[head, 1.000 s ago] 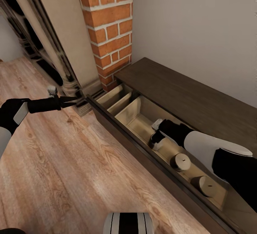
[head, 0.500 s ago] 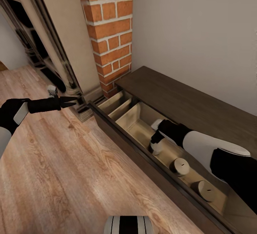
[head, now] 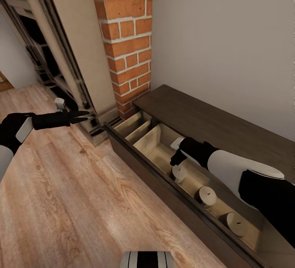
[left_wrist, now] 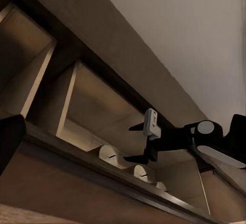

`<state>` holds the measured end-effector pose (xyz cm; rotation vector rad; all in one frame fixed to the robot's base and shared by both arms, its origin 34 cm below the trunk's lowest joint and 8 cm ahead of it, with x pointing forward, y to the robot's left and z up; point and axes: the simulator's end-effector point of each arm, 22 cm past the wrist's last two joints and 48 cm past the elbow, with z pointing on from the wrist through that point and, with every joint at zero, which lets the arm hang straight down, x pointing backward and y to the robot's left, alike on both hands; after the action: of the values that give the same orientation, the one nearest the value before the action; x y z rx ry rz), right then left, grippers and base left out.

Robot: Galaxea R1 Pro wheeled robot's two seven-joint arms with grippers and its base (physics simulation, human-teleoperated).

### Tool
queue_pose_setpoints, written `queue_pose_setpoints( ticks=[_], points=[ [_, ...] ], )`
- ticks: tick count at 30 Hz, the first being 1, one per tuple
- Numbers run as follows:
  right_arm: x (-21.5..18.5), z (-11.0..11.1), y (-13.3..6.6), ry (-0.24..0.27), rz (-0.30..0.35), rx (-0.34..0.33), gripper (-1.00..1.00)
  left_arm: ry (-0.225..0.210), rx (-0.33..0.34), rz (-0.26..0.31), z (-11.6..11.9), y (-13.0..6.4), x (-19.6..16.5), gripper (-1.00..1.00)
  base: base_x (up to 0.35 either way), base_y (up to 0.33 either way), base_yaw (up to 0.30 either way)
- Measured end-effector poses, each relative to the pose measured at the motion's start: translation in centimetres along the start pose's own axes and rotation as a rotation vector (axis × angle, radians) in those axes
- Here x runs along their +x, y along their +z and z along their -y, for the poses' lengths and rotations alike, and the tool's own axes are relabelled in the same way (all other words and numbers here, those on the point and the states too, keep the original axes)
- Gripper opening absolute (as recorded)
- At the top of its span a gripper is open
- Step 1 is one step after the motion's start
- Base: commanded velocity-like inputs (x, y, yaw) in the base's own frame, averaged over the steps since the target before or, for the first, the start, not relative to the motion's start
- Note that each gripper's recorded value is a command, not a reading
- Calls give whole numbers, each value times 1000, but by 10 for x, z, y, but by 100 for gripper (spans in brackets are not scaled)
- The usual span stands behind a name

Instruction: Place each of the two pumpkins and all three candles from the living room inside a cabinet in the living room (use any cabinet), then make sure every cabinet is closed, and position the cauldron so it is next to a table in the living room.

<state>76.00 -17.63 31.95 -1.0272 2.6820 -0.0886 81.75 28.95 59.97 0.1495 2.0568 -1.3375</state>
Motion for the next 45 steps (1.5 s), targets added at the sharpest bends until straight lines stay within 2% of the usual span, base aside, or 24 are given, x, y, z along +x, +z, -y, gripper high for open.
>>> queue_pose_setpoints(
  ticks=[16,21,29,38,45],
  points=[
    [-19,9,-42,8,52,18,100,54,13,30,41,-16,-23,100,0,0,0],
    [-24,4,-55,7,68,-11,100,72,18,40,54,-21,-29,100,0,0,0],
    [-30,9,-77,6,91,1,100,98,23,55,74,-30,-39,100,0,0,0],
    [-37,18,-101,8,112,35,100,129,-21,30,83,-39,-39,100,0,0,0],
    [-43,22,-120,7,136,53,100,142,-29,34,95,-46,-42,100,0,0,0]
  ],
)
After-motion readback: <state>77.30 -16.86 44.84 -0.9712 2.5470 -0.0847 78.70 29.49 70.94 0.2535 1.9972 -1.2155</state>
